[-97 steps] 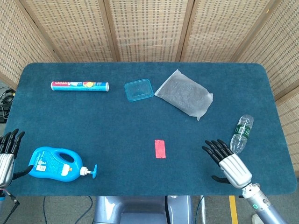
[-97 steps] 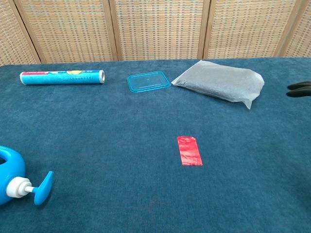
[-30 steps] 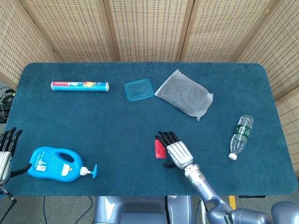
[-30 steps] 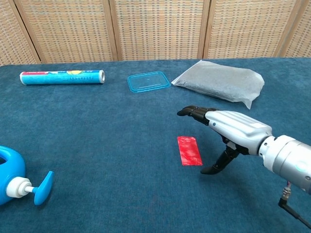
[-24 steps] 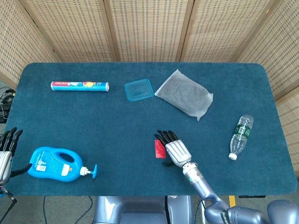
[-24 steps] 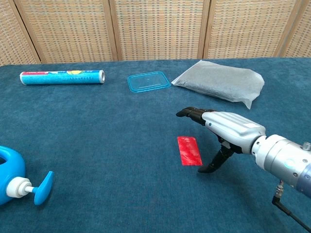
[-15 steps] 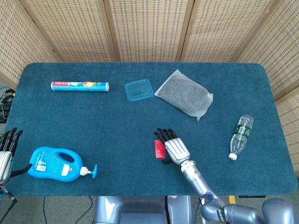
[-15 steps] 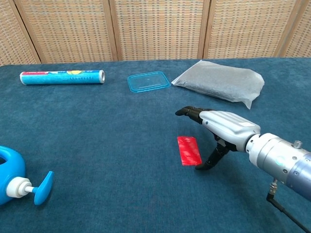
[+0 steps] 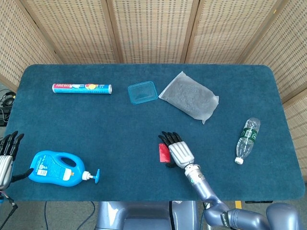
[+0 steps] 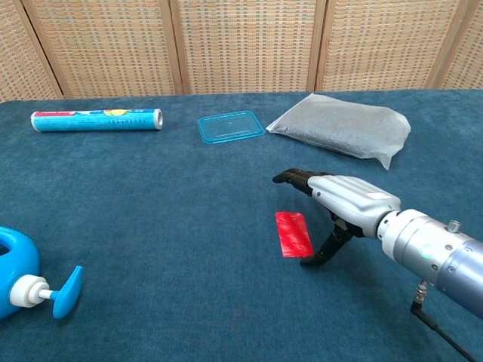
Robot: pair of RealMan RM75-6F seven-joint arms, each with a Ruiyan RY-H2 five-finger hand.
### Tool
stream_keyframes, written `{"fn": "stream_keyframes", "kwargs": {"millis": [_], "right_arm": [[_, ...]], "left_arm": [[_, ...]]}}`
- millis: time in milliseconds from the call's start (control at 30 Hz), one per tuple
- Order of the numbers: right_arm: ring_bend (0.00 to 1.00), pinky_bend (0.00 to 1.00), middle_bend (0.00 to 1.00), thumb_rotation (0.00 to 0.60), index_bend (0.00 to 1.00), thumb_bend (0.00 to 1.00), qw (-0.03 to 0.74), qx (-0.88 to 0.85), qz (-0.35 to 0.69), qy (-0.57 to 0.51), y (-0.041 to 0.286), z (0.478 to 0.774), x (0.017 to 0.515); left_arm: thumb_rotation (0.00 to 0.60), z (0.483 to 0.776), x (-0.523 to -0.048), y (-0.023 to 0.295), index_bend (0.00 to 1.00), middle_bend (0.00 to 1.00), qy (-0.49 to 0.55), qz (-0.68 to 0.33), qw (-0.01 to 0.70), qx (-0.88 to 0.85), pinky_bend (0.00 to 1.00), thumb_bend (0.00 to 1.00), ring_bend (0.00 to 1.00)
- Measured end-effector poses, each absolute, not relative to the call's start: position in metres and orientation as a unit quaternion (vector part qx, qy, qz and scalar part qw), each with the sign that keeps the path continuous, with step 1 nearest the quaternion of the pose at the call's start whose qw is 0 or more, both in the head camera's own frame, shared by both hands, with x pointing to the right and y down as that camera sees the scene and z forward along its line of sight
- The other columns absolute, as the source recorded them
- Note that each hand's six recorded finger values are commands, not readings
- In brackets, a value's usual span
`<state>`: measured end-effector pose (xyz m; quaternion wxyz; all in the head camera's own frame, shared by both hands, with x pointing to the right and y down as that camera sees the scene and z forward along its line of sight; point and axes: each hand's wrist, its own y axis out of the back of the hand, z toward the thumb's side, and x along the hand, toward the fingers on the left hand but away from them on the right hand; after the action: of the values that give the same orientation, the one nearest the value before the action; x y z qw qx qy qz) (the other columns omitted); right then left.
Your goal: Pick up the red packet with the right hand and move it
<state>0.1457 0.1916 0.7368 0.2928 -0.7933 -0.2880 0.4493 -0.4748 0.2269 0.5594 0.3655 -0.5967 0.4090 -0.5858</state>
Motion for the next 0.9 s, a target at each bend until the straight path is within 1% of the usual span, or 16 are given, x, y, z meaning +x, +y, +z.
{"fn": "stream_keyframes", "kwargs": {"millis": [100, 200, 400, 500, 600, 767, 900], "right_arm": [[0.0, 0.0, 0.0, 0.6, 0.04, 0.14, 0.293, -0.792, 0.452, -0.288, 0.191, 0.739, 0.144], [0.0, 0.0, 0.0, 0.6, 0.05, 0.19, 0.292, -0.792, 0.452, -0.29, 0.19, 0.741, 0.143], [0.0, 0.0, 0.0, 0.6, 0.07, 0.35, 0.292, -0.789, 0.451, -0.297, 0.184, 0.743, 0.141], [0.0, 0.0, 0.0, 0.6, 0.09, 0.45, 0.295, -0.787, 0.45, -0.301, 0.182, 0.742, 0.14], [0.0, 0.0, 0.0, 0.6, 0.11, 0.52, 0.298, -0.786, 0.447, -0.306, 0.18, 0.739, 0.14], [0.0, 0.0, 0.0, 0.6, 0.11, 0.55, 0.301, -0.785, 0.441, -0.314, 0.177, 0.734, 0.141], [0.0, 0.0, 0.0, 0.6, 0.11, 0.56, 0.303, -0.784, 0.438, -0.32, 0.175, 0.729, 0.141]], "left_arm": [[0.6, 0.559, -0.474, 0.227, 0.0, 0.0, 0.408, -0.585, 0.366, -0.597, 0.08, 0.13, 0.0], [0.6, 0.559, -0.474, 0.227, 0.0, 0.0, 0.408, -0.585, 0.366, -0.597, 0.08, 0.13, 0.0], [0.6, 0.559, -0.474, 0.227, 0.0, 0.0, 0.408, -0.585, 0.366, -0.598, 0.08, 0.13, 0.0], [0.6, 0.559, -0.474, 0.227, 0.0, 0.0, 0.408, -0.584, 0.367, -0.598, 0.08, 0.13, 0.0], [0.6, 0.559, -0.473, 0.228, 0.0, 0.0, 0.408, -0.583, 0.368, -0.599, 0.08, 0.13, 0.0], [0.6, 0.559, -0.472, 0.228, 0.0, 0.0, 0.408, -0.582, 0.368, -0.6, 0.08, 0.13, 0.0], [0.6, 0.559, -0.472, 0.228, 0.0, 0.0, 0.407, -0.582, 0.369, -0.6, 0.08, 0.13, 0.0]]}}
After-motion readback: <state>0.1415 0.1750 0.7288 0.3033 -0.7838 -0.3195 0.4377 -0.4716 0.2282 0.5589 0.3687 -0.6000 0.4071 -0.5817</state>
